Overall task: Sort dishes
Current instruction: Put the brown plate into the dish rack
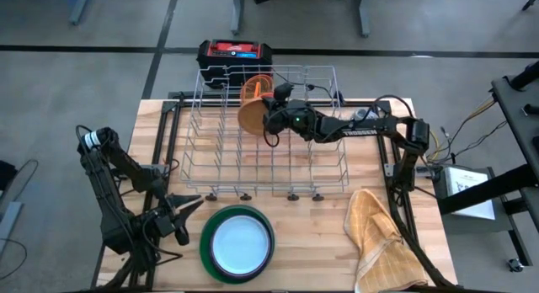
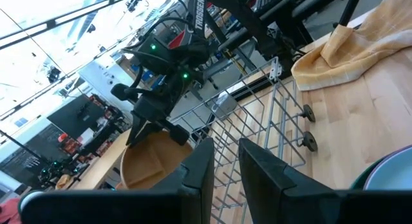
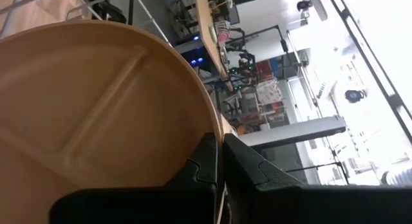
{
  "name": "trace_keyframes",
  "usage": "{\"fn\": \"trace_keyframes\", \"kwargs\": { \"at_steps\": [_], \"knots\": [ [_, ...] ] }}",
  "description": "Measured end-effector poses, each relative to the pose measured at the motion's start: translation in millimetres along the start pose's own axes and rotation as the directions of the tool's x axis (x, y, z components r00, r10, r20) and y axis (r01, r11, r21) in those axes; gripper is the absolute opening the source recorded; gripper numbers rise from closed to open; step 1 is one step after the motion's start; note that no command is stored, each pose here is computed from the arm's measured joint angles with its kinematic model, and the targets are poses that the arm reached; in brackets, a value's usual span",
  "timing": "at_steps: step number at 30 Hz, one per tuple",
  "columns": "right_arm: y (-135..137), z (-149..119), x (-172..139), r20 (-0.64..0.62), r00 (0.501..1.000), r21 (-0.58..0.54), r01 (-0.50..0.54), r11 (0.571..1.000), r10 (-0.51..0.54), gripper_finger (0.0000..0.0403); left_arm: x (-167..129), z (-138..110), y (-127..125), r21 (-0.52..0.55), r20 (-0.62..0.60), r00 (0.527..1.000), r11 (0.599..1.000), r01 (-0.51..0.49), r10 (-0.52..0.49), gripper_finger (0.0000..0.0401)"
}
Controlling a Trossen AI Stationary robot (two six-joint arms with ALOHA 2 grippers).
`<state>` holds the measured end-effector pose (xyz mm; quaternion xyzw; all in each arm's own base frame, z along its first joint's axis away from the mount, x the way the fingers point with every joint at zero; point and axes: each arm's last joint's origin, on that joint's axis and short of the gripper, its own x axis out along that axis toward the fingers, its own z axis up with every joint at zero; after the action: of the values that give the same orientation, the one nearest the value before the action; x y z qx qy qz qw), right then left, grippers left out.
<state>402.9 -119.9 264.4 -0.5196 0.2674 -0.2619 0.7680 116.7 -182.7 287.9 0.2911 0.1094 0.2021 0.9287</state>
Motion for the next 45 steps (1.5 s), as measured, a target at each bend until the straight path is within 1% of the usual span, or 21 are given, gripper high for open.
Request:
{"fn": "trace_keyframes", "kwargs": {
  "at_steps": [6, 12, 17, 20, 25, 33, 37, 42, 45],
  "knots": [
    [4, -1, 0, 0.024, 1.0, -0.006, -0.021, 1.0, 0.021, 0.0, 0, 0, 0, 0.0, 0.0, 1.0, 1.0, 0.0, 0.0, 0.0062],
    [6, -5, 1, 0.014, 1.0, -0.001, -0.028, 1.0, 0.028, 0.0, 0, 0, 0, 0.0, 0.0, 1.0, 1.0, 0.0, 0.0, 0.0062],
    [1, -5, 2, 0.022, 1.0, 0.018, 0.016, 1.0, -0.017, 0.0, 0, 0, 0, 0.0, 0.0, 1.0, 1.0, 0.0, 0.0, 0.0062],
    [1, -4, 2, 0.034, 0.999, 0.021, 0.015, 1.0, -0.016, 0.0, 0, 0, 0, 0.0, 0.0, 1.0, 1.0, 0.0, 0.0, 0.0062],
    [11, -5, 6, 0.036, 0.999, 0.022, -0.007, 1.0, 0.006, 0.0, 0, 0, 0, 0.0, 0.0, 1.0, 1.0, 0.0, 0.0, 0.0062],
    [16, -6, 8, 0.026, 1.0, 0.024, -0.015, 1.0, 0.014, 0.0, 0, 0, 0, 0.0, 0.0, 1.0, 1.0, 0.0, 0.0, 0.0062],
    [14, -4, 9, 0.015, 0.999, 0.031, 0.03, 0.999, -0.031, 0.0, 0, 0, 0, 0.0, 0.0, 1.0, 1.0, 0.0, 0.0, 0.0062],
    [4, 0, 9, 0.022, 0.998, 0.047, 0.055, 0.997, -0.056, 0.0, 0, 0, 0, 0.001, 0.0, 1.0, 1.0, 0.0, 0.0, 0.0062],
    [5, 0, 10, 0.024, 0.998, 0.04, 0.05, 0.998, -0.051, 0.0, 0, 0, 0, 0.001, 0.0, 1.0, 1.0, 0.0, 0.0, 0.0062]
  ]
}}
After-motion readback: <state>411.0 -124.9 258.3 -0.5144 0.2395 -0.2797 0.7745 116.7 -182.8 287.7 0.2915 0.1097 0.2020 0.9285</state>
